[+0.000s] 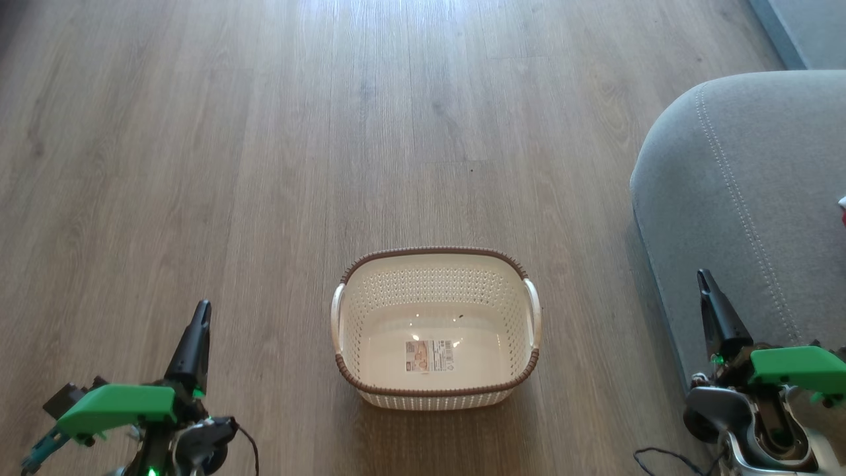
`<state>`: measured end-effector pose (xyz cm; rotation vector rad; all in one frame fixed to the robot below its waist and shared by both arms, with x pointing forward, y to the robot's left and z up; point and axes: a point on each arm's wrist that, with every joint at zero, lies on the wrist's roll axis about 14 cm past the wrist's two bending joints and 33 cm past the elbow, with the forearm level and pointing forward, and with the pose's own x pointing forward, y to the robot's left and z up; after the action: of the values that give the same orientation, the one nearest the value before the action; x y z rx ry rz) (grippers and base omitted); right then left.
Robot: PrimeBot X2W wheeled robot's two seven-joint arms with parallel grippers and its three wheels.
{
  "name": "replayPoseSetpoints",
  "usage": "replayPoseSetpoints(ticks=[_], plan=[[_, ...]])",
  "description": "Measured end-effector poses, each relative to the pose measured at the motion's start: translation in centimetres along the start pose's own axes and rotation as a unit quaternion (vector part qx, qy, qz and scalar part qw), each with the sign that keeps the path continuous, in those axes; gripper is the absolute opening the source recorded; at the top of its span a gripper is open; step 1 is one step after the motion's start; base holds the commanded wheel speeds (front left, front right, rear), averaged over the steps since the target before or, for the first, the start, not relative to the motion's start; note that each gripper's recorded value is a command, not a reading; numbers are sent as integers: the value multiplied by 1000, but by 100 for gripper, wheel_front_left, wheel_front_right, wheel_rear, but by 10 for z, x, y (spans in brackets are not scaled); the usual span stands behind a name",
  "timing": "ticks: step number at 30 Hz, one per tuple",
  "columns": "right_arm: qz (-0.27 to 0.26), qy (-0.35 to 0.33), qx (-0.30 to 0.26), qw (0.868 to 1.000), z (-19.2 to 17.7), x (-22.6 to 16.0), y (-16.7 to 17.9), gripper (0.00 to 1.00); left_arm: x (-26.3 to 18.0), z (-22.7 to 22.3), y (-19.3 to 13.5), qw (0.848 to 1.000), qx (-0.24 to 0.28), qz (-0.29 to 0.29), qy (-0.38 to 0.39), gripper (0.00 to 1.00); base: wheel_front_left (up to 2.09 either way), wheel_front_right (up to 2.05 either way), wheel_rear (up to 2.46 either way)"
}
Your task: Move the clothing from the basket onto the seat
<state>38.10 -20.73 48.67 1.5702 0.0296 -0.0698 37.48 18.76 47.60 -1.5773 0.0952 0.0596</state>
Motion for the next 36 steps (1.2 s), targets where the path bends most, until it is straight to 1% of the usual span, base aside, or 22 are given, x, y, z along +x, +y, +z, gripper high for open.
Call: replayPoseSetpoints(ticks=[36], plan=[[0,0,0,1000,0,0,0,0,0,0,0,1000,0,0,0,0,0,0,0]])
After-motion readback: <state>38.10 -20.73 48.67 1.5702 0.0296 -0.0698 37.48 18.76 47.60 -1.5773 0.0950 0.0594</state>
